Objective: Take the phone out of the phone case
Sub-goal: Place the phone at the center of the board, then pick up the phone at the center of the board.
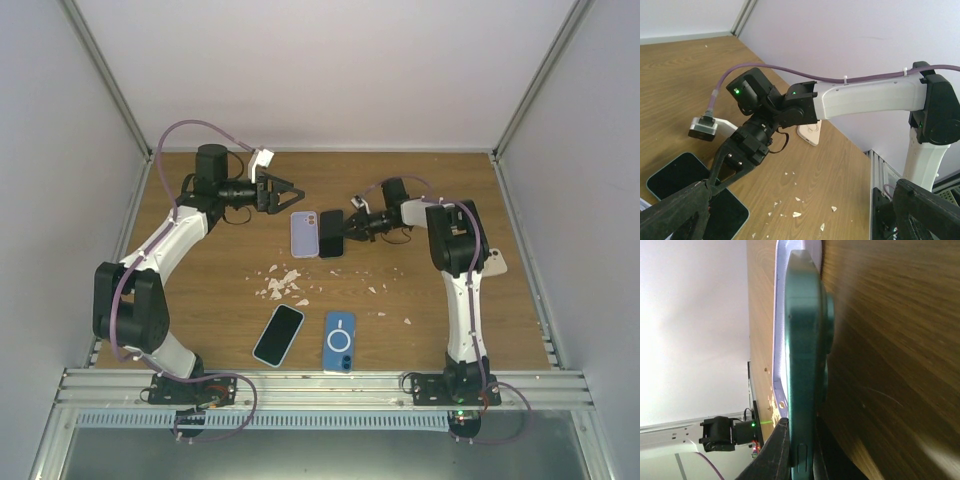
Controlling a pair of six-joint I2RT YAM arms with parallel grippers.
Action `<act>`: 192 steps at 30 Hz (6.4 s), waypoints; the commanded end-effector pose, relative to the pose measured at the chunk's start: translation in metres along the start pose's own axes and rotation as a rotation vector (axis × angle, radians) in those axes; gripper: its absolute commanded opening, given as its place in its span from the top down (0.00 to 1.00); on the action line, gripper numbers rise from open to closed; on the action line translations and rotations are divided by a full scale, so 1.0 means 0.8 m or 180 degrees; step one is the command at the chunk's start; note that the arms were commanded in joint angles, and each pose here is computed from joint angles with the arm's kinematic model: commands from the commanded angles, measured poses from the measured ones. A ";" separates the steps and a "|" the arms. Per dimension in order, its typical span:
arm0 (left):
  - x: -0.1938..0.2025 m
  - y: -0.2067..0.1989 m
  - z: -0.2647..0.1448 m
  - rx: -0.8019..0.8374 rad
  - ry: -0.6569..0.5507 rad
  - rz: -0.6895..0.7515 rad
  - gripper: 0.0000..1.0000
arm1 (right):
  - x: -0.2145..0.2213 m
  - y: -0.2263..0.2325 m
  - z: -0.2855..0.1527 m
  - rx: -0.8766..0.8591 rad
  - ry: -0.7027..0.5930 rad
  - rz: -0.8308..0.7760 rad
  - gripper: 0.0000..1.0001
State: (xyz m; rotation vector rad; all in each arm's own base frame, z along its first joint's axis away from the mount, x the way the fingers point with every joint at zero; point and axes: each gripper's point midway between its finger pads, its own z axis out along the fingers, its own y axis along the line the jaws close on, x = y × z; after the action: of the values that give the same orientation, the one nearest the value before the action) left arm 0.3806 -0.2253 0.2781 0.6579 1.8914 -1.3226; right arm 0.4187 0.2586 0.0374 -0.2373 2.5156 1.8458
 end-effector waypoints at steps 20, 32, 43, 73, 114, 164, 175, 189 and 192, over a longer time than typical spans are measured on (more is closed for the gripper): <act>-0.004 0.008 -0.006 -0.0134 -0.0093 0.0077 0.01 | -0.018 -0.002 0.000 0.0284 -0.0126 -0.0061 0.53; 0.009 0.018 -0.034 -0.0776 -0.0022 0.0323 0.01 | -0.007 0.006 -0.022 0.0773 -0.0260 -0.0217 0.00; 0.059 0.002 -0.069 -0.1174 0.0530 0.0763 0.01 | -0.008 0.010 -0.045 0.1073 -0.0404 -0.0400 0.00; 0.352 -0.069 -0.030 -0.0672 0.2687 0.2997 0.01 | -0.004 0.126 -0.139 0.1646 -0.1118 -0.1553 0.00; 0.405 0.025 -0.086 -0.1376 0.3346 0.3490 0.01 | -0.006 0.107 -0.139 0.1658 -0.1069 -0.1459 0.00; 0.438 0.015 -0.176 0.1046 0.3756 0.4049 0.01 | 0.003 0.115 -0.134 0.1505 -0.1034 -0.1503 0.00; 0.444 0.036 -0.168 0.0953 0.3957 0.3687 0.11 | 0.003 0.116 -0.133 0.1486 -0.1028 -0.1509 0.00; 0.345 0.025 -0.096 0.0420 0.2973 0.3273 0.41 | 0.005 0.139 -0.140 0.1419 -0.1131 -0.1638 0.00; 0.315 0.026 -0.077 0.0238 0.2730 0.3065 0.44 | 0.008 0.148 -0.142 0.1364 -0.1159 -0.1671 0.00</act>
State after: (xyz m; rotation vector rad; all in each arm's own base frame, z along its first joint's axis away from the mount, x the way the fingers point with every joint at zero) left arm 0.2024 -0.1297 0.0516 2.3058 1.5997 -0.3790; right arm 0.4087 0.1867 0.1602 -0.4211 2.3164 1.0181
